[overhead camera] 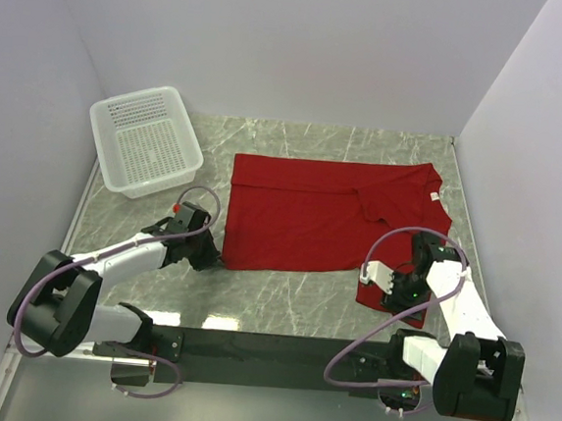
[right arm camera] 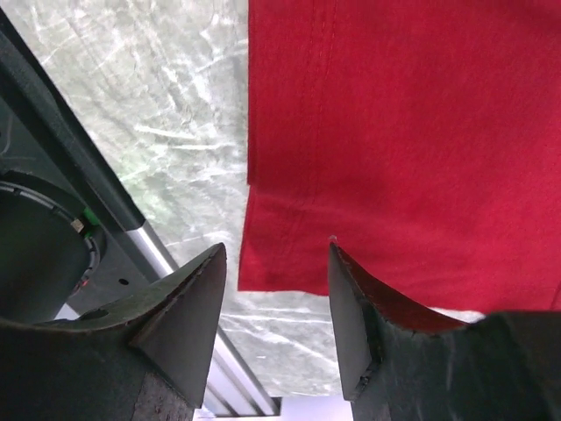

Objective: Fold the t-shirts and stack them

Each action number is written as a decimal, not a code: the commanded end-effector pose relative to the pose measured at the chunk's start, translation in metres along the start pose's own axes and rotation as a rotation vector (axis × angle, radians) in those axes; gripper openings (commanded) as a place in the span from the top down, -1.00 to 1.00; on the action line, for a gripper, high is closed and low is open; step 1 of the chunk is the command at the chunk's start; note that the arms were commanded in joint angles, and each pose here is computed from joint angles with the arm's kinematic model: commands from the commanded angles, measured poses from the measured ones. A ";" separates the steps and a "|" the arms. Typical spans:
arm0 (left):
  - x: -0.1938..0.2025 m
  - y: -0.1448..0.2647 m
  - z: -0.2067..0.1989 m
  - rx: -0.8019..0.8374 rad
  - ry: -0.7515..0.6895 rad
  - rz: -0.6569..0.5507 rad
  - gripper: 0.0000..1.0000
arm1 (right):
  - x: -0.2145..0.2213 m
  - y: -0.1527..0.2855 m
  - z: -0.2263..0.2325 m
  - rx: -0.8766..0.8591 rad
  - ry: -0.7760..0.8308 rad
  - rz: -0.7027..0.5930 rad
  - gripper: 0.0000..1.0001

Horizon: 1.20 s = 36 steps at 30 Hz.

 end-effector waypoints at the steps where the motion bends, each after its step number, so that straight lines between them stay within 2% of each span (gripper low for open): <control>1: -0.006 0.005 -0.007 0.051 -0.033 -0.033 0.99 | -0.007 -0.003 -0.003 0.022 0.029 -0.006 -0.14; 5: -0.007 0.007 -0.008 0.051 -0.044 -0.041 0.99 | -0.014 -0.007 -0.007 0.061 0.002 -0.021 -0.09; 11: 0.001 0.008 0.000 0.060 -0.032 -0.055 0.99 | -0.019 -0.018 -0.001 0.022 -0.013 0.042 -0.05; 18: 0.001 0.009 -0.001 0.080 -0.040 -0.056 0.99 | -0.029 -0.027 -0.005 0.053 -0.051 0.051 0.01; 22: 0.001 0.008 -0.002 0.092 -0.047 -0.051 0.99 | -0.028 -0.031 -0.005 0.061 -0.062 0.065 0.17; 25: 0.001 0.007 -0.002 0.094 -0.048 -0.049 0.99 | -0.030 -0.028 -0.006 0.069 -0.090 0.053 0.48; 28: 0.001 0.006 -0.002 0.093 -0.048 -0.050 0.99 | -0.038 -0.011 -0.011 0.065 -0.083 0.024 0.62; 32: 0.001 0.005 -0.001 0.091 -0.047 -0.050 0.99 | -0.056 0.019 -0.020 0.007 -0.042 -0.014 0.69; 36: 0.001 0.003 -0.002 0.093 -0.046 -0.050 0.99 | -0.076 0.032 -0.031 -0.050 -0.067 -0.059 0.76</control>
Point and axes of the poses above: each gripper's point midway between its finger pads, its own y axis back along the fingers, its own z axis along the line the jaws close on, x = y × z, the point moved 10 cm from there along y, back along the fingers, and after that the axes turned 10 degrees about -y, right-handed, at the moved point
